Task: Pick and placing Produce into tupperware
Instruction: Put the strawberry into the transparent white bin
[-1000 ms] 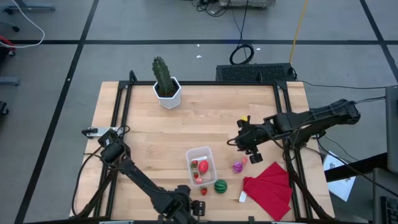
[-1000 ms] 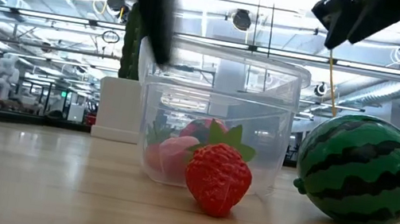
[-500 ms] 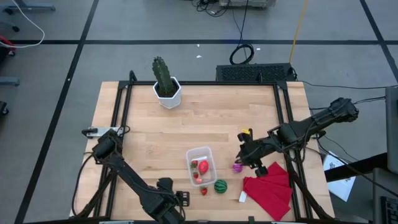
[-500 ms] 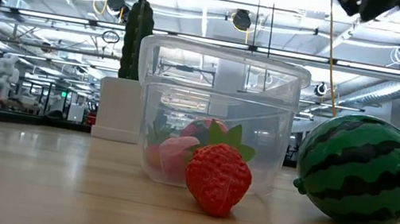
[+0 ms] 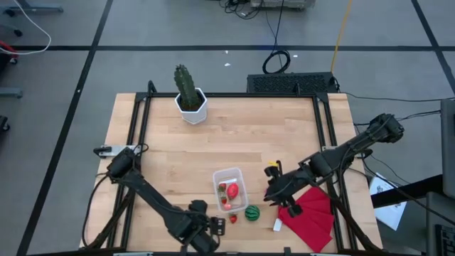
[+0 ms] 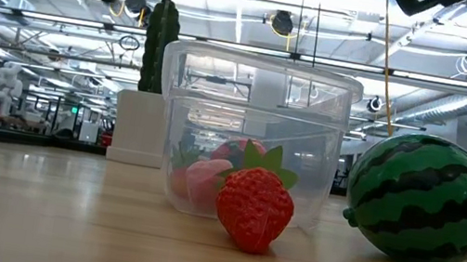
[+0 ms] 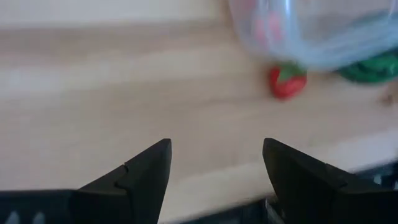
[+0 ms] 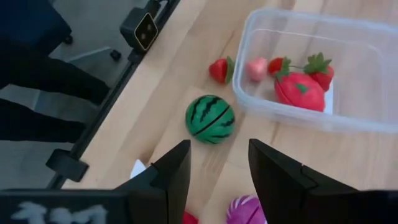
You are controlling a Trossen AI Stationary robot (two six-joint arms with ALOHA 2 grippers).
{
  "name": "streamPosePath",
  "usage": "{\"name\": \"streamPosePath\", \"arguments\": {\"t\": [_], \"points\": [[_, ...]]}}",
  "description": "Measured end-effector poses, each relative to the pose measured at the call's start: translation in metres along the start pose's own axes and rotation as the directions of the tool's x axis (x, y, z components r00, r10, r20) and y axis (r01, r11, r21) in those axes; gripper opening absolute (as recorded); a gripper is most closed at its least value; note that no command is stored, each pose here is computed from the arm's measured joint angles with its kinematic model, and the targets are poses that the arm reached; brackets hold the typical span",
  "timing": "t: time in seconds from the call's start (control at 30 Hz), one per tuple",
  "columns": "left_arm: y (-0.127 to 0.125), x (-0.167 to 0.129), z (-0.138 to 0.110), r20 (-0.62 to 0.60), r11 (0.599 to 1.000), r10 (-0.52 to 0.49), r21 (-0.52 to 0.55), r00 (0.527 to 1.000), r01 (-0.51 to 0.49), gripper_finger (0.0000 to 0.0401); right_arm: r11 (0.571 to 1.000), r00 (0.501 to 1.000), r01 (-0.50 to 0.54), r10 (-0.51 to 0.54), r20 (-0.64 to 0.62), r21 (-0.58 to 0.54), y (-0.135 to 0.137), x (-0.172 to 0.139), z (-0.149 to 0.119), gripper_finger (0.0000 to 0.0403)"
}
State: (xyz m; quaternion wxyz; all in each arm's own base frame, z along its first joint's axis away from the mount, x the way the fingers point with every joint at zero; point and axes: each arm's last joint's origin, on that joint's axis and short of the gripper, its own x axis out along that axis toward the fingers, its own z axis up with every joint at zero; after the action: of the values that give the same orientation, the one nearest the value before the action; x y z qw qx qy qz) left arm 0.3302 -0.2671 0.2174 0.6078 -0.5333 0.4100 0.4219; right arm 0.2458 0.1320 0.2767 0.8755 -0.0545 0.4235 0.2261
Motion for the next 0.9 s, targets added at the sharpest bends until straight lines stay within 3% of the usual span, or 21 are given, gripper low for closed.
{"name": "streamPosePath", "arguments": {"t": [0.4, 0.9], "points": [[-0.035, 0.01, 0.033, 0.027, 0.986, -0.135, 0.104, 0.99, 0.131, 0.0257, 0.999, 0.999, 0.033, -0.032, -0.021, 0.021, -0.013, -0.006, -0.003, 0.0153], [-0.039, 0.009, 0.027, -0.015, 0.978, -0.19, 0.088, 0.982, 0.191, 0.0257, 0.998, 0.998, 0.056, -0.056, -0.03, -0.004, -0.022, -0.006, -0.003, 0.0153]]}}
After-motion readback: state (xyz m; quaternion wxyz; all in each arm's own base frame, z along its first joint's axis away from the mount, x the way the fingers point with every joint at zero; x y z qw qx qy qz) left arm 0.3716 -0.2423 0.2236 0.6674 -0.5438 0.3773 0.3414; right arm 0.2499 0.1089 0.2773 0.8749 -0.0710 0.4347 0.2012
